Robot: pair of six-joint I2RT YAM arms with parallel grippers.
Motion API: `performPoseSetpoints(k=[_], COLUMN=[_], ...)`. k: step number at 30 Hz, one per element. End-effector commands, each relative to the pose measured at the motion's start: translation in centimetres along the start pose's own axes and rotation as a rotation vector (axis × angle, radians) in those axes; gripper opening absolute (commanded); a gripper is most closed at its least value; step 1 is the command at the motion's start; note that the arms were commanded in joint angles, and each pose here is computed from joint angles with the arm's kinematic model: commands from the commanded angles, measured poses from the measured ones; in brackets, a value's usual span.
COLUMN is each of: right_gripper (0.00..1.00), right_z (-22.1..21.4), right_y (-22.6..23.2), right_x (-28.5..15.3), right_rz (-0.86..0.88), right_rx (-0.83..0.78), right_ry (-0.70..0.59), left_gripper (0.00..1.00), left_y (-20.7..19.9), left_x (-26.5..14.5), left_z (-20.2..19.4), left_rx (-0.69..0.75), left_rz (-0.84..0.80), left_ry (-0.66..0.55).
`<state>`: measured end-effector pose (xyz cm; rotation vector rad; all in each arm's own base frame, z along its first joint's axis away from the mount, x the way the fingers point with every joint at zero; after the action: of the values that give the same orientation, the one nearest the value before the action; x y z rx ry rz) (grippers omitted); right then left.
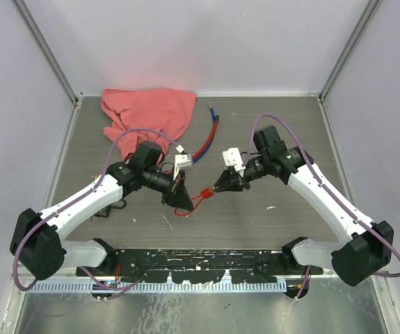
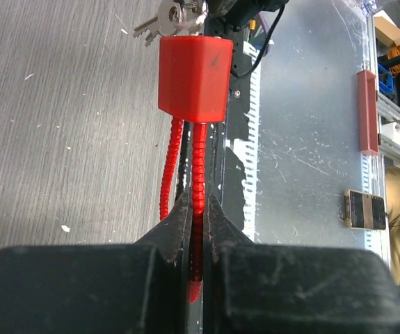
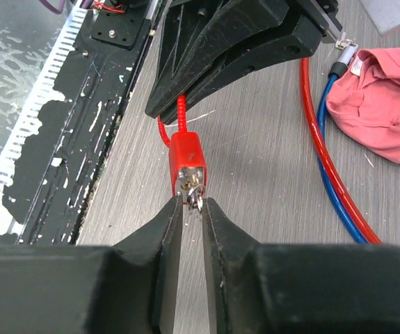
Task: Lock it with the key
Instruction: Lock the lock.
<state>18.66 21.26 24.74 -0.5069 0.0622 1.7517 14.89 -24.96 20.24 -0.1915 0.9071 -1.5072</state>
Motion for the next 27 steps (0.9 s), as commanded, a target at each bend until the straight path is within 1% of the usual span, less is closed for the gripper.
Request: performPoseSetpoints(k=[1,2,3,6,8,11,14,15,18,20,22,24,27], right_gripper=[0.17,0.05,0.02,0.01,0.01,0.01,0.02,0.09,0.39,0.57,0.67,0.74,0.81], right_z=[0.6,0.6,0.5,0.4,0.1,-0.3,-0.2,0.0,0.9,1.7,2.1,2.3,1.8], right_y=[-0.2,-0.1,0.1,0.4,0.9,1.3,0.9,0.6,0.0,-0.2,0.0,0.6,1.3], right_x=[0.4,0.5,0.4,0.2,0.1,-0.1,-0.1,-0.2,-0.9,-1.7,-1.9,-1.5,-0.5], right_rz=[0.010,0.018,0.023,0.036,0.068,0.101,0.099,0.088,0.042,0.012,0.007,0.027,0.052], right_rx=[-0.043,-0.058,-0.066,-0.117,-0.200,-0.327,-0.378,-0.373,-0.314,-0.252,-0.195,-0.133,-0.010], right_ry=[-0.023,-0.021,-0.017,-0.001,0.010,0.023,0.032,0.033,0.026,0.008,-0.022,-0.075,-0.162], left_gripper=[0.00,0.00,0.00,0.00,0.00,0.00,0.00,0.00,0.00,0.00,0.00,0.00,0.00], left_y=[-1.6,-1.6,-1.6,-1.8,-2.2,-1.5,-1.2,-1.1,-0.9,-0.9,-0.9,-0.9,-1.1], left_x=[-0.5,-0.6,-0.5,-0.4,-0.4,0.4,0.7,0.7,0.6,0.5,0.3,0.3,0.6], left_z=[2.1,2.1,2.1,2.1,2.1,1.4,0.9,0.8,0.7,0.7,0.8,0.9,1.1], left_rx=[0.086,0.086,0.084,0.068,0.060,-0.008,-0.056,-0.061,-0.051,-0.026,-0.007,0.008,0.031], left_rz=[-0.056,-0.056,-0.060,-0.087,-0.121,-0.171,-0.195,-0.193,-0.163,-0.143,-0.121,-0.103,-0.090], left_ry=[-0.046,-0.048,-0.047,-0.043,-0.041,-0.002,0.031,0.039,0.045,0.042,0.035,0.030,0.028])
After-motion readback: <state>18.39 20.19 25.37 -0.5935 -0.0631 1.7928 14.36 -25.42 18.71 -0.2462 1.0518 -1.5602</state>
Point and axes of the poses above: each gripper's point midway between its finger pads, its own x axis out along the fingers, its own y axis along the line the jaws close on, z = x × y, the point moved 4 cm from there along -x, back along the fingers, and after that the axes turned 6 degrees about -x, right-handed, at the moved point
